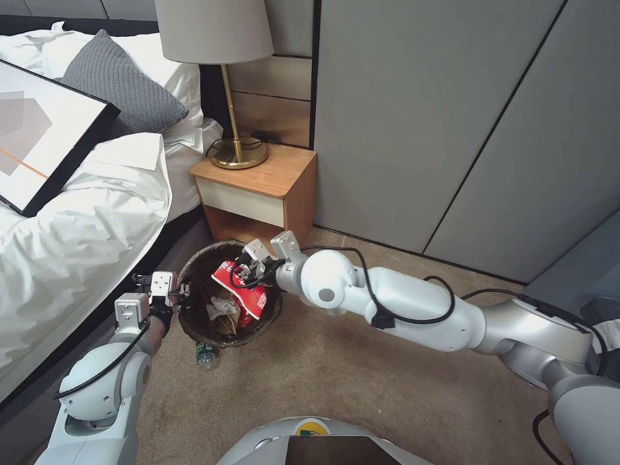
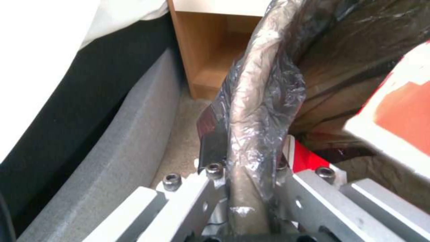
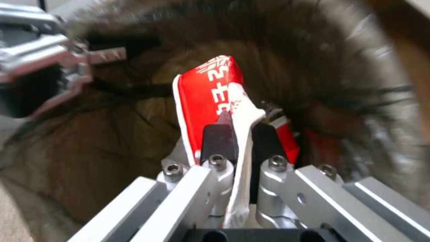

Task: Pick up the trash bin, then pick up the garbage from the floor and place it into the trash bin.

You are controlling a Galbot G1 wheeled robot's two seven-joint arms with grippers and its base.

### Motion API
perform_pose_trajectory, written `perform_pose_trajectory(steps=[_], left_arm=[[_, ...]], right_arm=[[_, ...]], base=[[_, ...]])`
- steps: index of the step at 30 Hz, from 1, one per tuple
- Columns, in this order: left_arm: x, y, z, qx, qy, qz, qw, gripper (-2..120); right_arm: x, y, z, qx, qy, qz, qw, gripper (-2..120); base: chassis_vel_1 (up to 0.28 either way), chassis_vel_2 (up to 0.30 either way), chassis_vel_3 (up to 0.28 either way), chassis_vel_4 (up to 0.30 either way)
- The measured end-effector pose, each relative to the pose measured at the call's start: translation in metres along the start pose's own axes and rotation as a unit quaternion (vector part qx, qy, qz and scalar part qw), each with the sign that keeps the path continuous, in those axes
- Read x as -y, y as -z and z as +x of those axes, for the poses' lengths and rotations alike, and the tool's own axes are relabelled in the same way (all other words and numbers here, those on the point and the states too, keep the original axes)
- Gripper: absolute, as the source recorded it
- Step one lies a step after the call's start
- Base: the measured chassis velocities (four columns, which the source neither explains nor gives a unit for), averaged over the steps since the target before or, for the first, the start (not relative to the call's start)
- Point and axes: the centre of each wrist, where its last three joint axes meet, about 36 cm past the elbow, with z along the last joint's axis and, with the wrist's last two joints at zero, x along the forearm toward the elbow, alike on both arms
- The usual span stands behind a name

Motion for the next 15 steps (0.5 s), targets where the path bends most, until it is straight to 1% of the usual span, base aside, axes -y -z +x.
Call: perform_pose_trajectory(steps=[1,2,5,7,9,15], left_arm=[[0.001,0.001,0.001,0.001,-0.001,0.000,1.0000,0],[0.001,0.001,0.001,0.001,-0.001,0.000,1.0000,0],[0.001,0.002,0.005,0.002,-0.004,0.000,1.0000,0],[0.001,0.002,0.005,0.002,-0.004,-0.001,1.0000,0],[0.001,0.002,0.005,0.003,-0.005,-0.002,1.0000,0],[0.003,0.002,0.005,0.004,-0.009,0.001,1.0000,0]], right_arm=[[-0.001,-0.002,-0.008,-0.006,0.000,-0.001,1.000,0],[-0.001,-0.002,-0.008,-0.006,0.000,-0.001,1.000,0],[-0.009,-0.002,-0.025,-0.012,0.006,-0.002,1.000,0],[-0.010,-0.002,-0.026,-0.013,0.007,-0.002,1.000,0],[-0.016,0.000,-0.037,-0.014,0.011,-0.003,1.000,0],[-0.022,0.004,-0.056,-0.019,0.011,-0.006,1.000,0]], base=[[0.000,0.000,0.000,0.000],[0.000,0.000,0.000,0.000],[0.000,0.000,0.000,0.000],[0.000,0.000,0.000,0.000],[0.000,0.000,0.000,0.000],[0.000,0.000,0.000,0.000]])
